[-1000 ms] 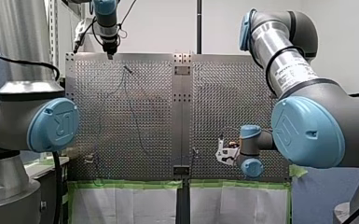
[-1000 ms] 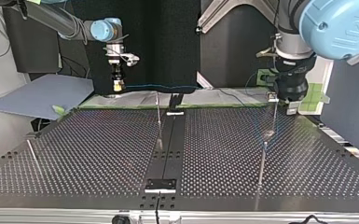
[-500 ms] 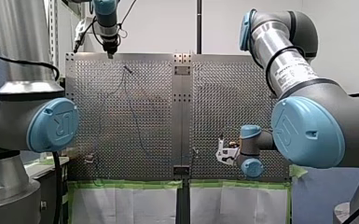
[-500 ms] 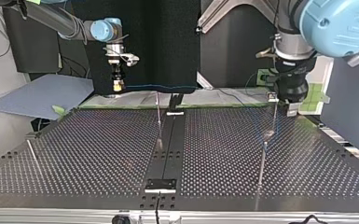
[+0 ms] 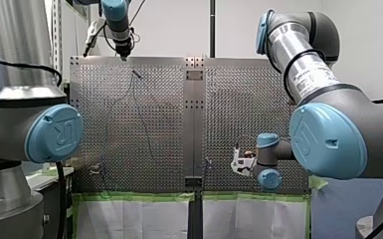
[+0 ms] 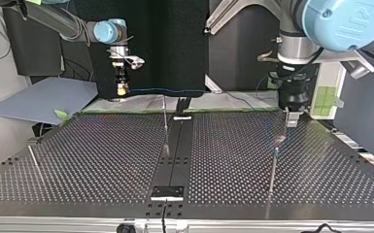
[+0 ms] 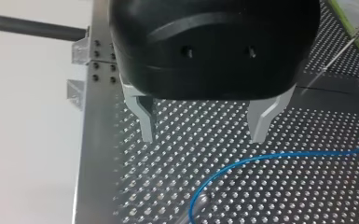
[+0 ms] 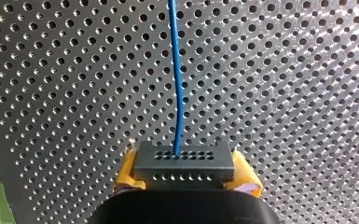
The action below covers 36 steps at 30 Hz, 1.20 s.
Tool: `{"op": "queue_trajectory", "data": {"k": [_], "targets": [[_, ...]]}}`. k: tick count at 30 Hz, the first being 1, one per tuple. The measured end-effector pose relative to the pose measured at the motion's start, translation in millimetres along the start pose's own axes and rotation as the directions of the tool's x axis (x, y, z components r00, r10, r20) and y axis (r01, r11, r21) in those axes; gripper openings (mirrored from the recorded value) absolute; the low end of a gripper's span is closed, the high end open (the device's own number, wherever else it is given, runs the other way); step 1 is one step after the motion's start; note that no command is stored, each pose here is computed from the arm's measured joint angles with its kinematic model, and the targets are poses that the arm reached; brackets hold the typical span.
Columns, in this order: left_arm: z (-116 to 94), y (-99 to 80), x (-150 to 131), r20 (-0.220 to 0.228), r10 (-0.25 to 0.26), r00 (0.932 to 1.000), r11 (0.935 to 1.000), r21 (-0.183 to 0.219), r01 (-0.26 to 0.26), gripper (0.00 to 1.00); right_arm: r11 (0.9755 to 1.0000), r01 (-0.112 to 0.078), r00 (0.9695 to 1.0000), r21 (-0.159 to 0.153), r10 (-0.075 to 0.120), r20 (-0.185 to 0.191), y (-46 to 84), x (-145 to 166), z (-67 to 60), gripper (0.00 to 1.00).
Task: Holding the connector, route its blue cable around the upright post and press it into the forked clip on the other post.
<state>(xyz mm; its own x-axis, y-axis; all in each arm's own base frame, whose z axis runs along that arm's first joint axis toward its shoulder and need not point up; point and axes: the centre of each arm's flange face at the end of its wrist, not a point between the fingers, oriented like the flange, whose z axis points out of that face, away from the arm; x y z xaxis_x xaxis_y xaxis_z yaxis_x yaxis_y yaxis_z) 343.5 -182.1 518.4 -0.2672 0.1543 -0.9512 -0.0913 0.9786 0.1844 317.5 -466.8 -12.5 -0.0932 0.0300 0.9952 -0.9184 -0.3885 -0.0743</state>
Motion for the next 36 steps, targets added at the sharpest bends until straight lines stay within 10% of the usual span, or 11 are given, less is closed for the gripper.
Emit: {"op": "queue_trajectory", "data": {"k": [18, 36], "targets": [[39.8, -34.2, 63.8, -0.046, 0.171, 0.9842, 0.9851, 0.027, -0.17, 0.96, 1.0, -0.001, 1.0, -0.003, 0.001, -0.004, 2.0, 0.7, 0.8, 0.29], [42.5, -61.3, 57.2, 0.078, 0.276, 0.9579, 0.9604, 0.016, -0.278, 0.96, 1.0, -0.001, 1.0, -0.005, 0.001, -0.002, 2.6, 0.3, 0.6, 0.29]]}}
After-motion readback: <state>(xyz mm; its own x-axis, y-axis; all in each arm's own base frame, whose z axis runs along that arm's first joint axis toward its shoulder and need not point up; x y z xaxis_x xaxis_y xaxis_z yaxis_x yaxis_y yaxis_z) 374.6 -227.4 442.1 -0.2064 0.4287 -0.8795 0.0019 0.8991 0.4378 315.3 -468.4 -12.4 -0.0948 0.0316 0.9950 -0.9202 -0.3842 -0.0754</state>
